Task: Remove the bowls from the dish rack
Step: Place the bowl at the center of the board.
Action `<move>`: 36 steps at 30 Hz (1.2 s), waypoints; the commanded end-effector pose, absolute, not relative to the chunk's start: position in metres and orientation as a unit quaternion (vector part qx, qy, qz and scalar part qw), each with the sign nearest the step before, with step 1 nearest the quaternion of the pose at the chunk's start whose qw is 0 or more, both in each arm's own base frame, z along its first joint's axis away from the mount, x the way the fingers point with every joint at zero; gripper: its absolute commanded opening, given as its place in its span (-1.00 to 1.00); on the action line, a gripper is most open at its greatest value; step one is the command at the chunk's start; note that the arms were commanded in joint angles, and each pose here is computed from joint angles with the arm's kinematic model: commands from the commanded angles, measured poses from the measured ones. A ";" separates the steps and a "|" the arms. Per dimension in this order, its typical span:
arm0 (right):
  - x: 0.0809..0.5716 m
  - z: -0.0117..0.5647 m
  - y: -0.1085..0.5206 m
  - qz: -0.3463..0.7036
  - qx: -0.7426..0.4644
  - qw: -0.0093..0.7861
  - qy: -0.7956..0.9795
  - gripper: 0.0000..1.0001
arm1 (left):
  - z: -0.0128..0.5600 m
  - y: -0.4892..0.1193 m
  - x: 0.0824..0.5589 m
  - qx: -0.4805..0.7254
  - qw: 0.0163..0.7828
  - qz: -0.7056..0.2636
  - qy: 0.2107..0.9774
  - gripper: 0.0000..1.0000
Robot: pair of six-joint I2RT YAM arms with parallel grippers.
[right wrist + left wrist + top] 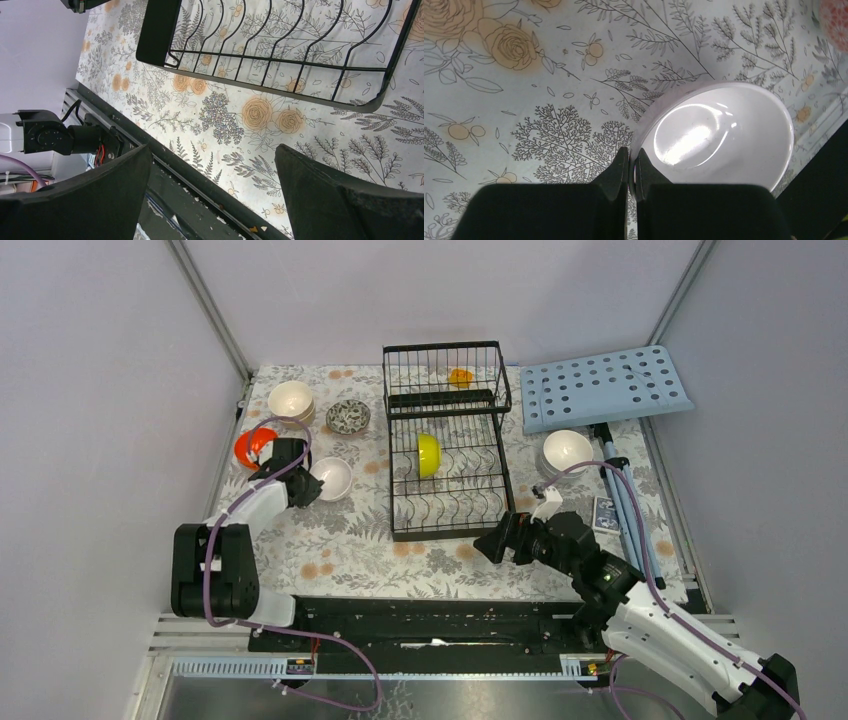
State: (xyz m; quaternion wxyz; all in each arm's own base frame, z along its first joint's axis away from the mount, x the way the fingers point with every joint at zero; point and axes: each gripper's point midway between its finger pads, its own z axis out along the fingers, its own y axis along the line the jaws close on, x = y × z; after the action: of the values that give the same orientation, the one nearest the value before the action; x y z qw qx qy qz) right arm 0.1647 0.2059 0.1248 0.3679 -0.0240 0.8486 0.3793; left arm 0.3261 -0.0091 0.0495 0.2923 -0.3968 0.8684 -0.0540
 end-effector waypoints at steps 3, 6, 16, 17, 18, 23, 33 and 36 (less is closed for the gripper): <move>0.172 0.136 0.207 0.390 -0.012 0.395 0.832 0.99 | 0.064 0.006 0.344 -0.478 0.327 -0.047 0.814 -1.00; 0.171 0.130 0.207 0.390 -0.009 0.392 0.833 0.99 | 0.063 0.010 0.338 -0.504 0.328 -0.043 0.798 -1.00; 0.170 0.125 0.211 0.393 -0.015 0.379 0.838 0.99 | 0.062 0.011 0.333 -0.518 0.328 -0.045 0.788 -1.00; 0.170 0.125 0.212 0.393 -0.015 0.378 0.838 0.99 | 0.061 0.011 0.332 -0.518 0.326 -0.044 0.790 -0.99; 0.169 0.125 0.211 0.393 -0.015 0.378 0.838 0.99 | 0.059 0.010 0.331 -0.517 0.325 -0.044 0.791 -0.97; 0.169 0.128 0.210 0.394 -0.015 0.381 0.836 0.99 | 0.053 0.007 0.329 -0.513 0.317 -0.047 0.796 -0.82; 0.169 0.134 0.209 0.390 -0.021 0.384 0.837 0.99 | 0.057 -0.002 0.326 -0.508 0.316 -0.074 0.798 -0.39; 0.169 0.141 0.211 0.395 -0.026 0.385 0.833 0.99 | 0.073 -0.010 0.326 -0.500 0.328 -0.107 0.794 -0.08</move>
State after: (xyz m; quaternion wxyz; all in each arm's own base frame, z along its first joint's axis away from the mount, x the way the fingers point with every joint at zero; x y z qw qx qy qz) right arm 0.1663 0.2048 0.1172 0.3699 -0.0124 0.8479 0.3796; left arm 0.3166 -0.0019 0.0433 0.2909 -0.5078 0.8090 -0.0550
